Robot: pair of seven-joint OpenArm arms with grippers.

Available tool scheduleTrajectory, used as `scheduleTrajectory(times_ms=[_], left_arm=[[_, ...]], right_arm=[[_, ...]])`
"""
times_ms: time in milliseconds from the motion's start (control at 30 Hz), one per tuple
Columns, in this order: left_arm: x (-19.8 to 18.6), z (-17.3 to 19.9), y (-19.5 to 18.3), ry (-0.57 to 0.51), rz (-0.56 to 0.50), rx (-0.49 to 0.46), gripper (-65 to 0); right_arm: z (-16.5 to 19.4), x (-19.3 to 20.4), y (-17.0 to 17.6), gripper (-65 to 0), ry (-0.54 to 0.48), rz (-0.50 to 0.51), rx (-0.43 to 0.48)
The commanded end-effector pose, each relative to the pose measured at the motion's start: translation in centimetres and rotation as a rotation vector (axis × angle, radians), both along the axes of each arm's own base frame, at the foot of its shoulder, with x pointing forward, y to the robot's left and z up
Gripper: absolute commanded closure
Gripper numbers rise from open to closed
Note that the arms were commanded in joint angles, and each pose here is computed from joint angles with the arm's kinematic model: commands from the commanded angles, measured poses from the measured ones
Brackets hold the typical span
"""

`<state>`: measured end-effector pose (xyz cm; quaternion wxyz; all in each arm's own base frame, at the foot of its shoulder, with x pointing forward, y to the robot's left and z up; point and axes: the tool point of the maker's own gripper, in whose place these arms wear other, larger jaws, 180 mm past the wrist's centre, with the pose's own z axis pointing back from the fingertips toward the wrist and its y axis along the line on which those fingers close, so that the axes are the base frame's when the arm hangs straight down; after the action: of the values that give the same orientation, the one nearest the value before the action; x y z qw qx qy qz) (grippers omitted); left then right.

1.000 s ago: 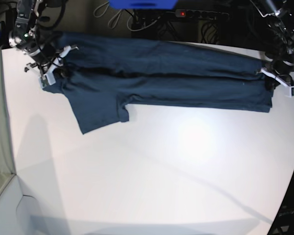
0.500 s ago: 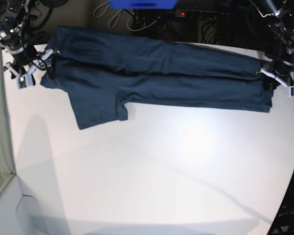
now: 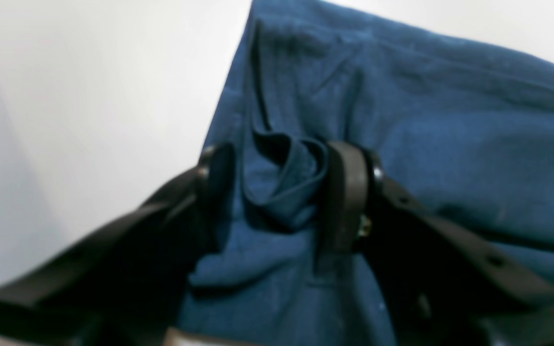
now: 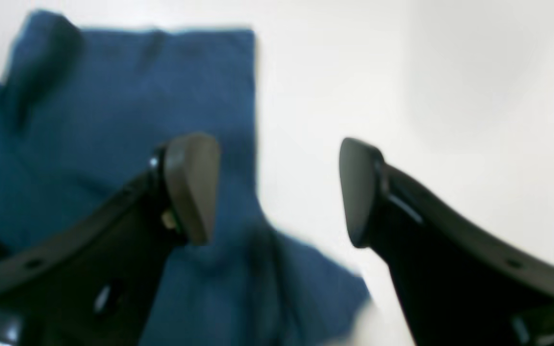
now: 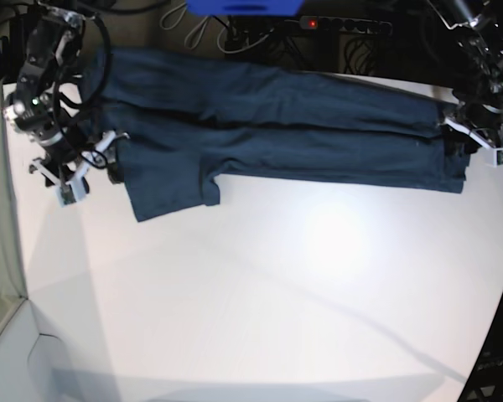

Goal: Layout the t-shirt on the table in an organized manner, then fold the t-shirt properly
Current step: 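Fold the hem with both grippers over toward the collar edge, then tuck the sleeve end under with the right gripper and flatten the strip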

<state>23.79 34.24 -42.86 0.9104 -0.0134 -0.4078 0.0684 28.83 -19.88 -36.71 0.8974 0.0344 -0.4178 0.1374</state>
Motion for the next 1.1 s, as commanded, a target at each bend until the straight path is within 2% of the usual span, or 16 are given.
scheduleTrajectory(times_ms=[0, 200, 400, 567, 633, 700, 867, 900, 1067], left_arm=[[-0.4, -0.1, 0.7, 0.036, -0.003, 0.028, -29.8], [-0.6, -0.2, 0.8, 0.040, 0.004, 0.026, -29.8], [-0.7, -0.2, 0.8, 0.043, 0.003, 0.027, -29.8], [-0.6, -0.2, 0.8, 0.042, 0.003, 0.027, -29.8], [-0.6, -0.2, 0.8, 0.042, 0.003, 0.027, -29.8], [-0.6, -0.2, 0.8, 0.042, 0.003, 0.027, -29.8], [-0.6, -0.2, 0.8, 0.042, 0.003, 0.027, -29.8], [-0.6, -0.2, 0.8, 0.042, 0.003, 0.027, -29.8], [-0.5, -0.2, 0.7, 0.041, -0.002, 0.026, -29.8]], right_arm=[[1.2, 1.8, 0.3, -40.2, -0.045, 0.011, 0.010], [-1.4, 5.8, 1.7, -40.1, 0.037, 0.024, 0.095], [-4.9, 6.1, 2.2, -40.1, 0.138, 0.011, 0.169], [-6.2, 6.0, 3.6, -39.3, 0.142, 0.031, 0.210], [-6.7, 5.7, 4.3, -35.6, 0.153, 0.046, 0.217], [-7.2, 5.3, 4.9, -29.0, 0.168, 0.060, 0.219], [-8.1, 4.2, 6.4, -2.1, 0.195, 0.085, 0.231], [-8.1, 4.2, 6.4, 0.0, 0.195, 0.085, 0.232], [-6.4, 5.0, 5.9, 0.0, 0.147, 0.088, 0.206]])
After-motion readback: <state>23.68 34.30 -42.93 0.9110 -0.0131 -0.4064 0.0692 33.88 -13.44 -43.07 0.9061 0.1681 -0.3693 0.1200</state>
